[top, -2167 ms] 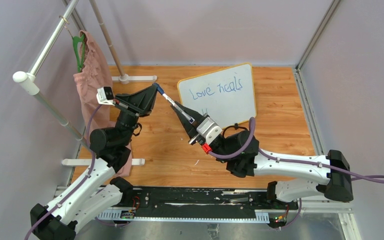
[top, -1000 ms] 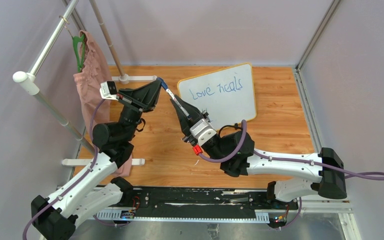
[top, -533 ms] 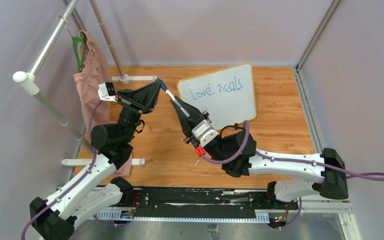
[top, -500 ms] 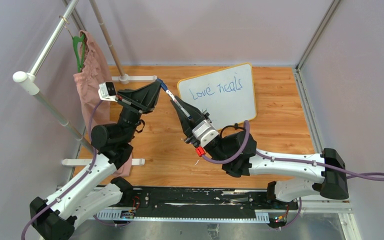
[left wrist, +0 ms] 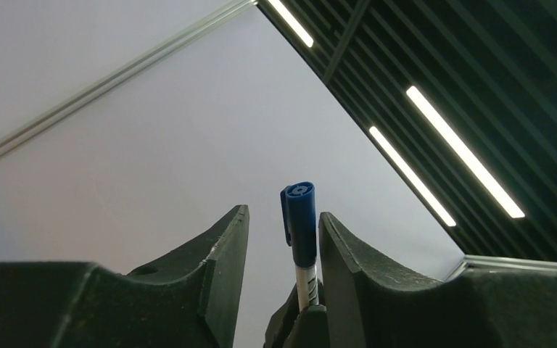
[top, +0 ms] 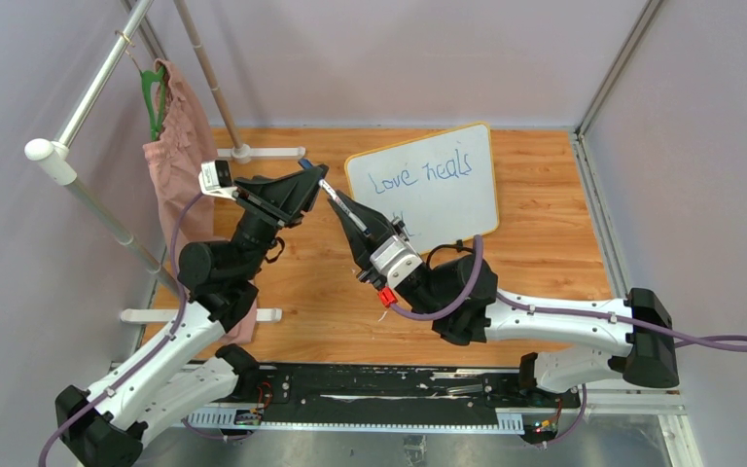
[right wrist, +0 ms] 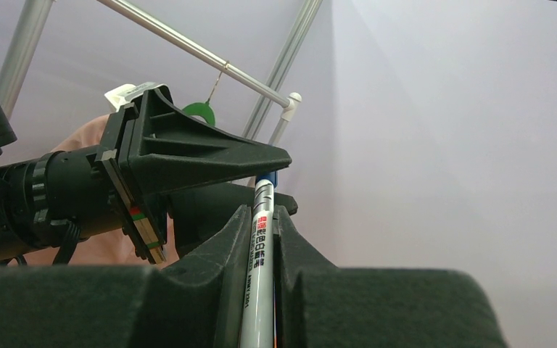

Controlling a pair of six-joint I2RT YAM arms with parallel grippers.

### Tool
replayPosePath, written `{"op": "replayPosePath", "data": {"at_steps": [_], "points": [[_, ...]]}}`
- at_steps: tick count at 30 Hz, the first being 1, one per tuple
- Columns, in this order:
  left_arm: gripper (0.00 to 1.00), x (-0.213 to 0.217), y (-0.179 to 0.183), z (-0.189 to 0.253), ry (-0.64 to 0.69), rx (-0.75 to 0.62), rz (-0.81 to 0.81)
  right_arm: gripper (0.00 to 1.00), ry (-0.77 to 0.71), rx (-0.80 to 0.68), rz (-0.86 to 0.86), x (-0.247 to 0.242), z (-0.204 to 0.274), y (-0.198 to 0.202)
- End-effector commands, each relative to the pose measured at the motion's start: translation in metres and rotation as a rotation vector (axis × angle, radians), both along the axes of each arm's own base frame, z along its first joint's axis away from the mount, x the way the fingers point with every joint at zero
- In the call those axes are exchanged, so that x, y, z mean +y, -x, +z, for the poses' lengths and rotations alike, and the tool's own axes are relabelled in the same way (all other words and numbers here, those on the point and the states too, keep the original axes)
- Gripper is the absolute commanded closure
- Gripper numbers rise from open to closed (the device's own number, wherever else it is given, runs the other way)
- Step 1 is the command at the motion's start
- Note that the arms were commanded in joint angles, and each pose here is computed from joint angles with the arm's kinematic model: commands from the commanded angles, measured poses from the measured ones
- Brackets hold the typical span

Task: Write a sentence on the whiteboard
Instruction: Close the whiteboard marker at the center of the board.

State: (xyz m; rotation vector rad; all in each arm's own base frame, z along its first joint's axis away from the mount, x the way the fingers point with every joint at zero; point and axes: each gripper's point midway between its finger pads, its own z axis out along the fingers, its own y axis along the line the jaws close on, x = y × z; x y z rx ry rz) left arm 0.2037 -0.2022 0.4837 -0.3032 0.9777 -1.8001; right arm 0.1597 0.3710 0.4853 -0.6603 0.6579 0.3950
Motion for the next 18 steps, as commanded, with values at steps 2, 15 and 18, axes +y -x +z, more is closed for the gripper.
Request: {"op": "replayPosePath", "data": {"at_steps": [2, 15, 18], "points": [[0.49, 0.0057, 0.0086, 0.0139, -0.009, -0.041, 0.030, 1.00, -0.048, -0.006, 0.043, -0.0065, 0.0101, 0.0117], [0.39, 0.0124, 0.0077, 0.0158, 0.002, -0.032, 0.062, 1.00, -0.056, 0.003, 0.043, -0.0137, 0.0072, 0.0129], [0.40, 0.0126, 0.0084, 0.0151, 0.003, -0.031, 0.059, 1.00, -0.063, 0.006, 0.044, -0.0159, 0.0063, 0.0129]]}}
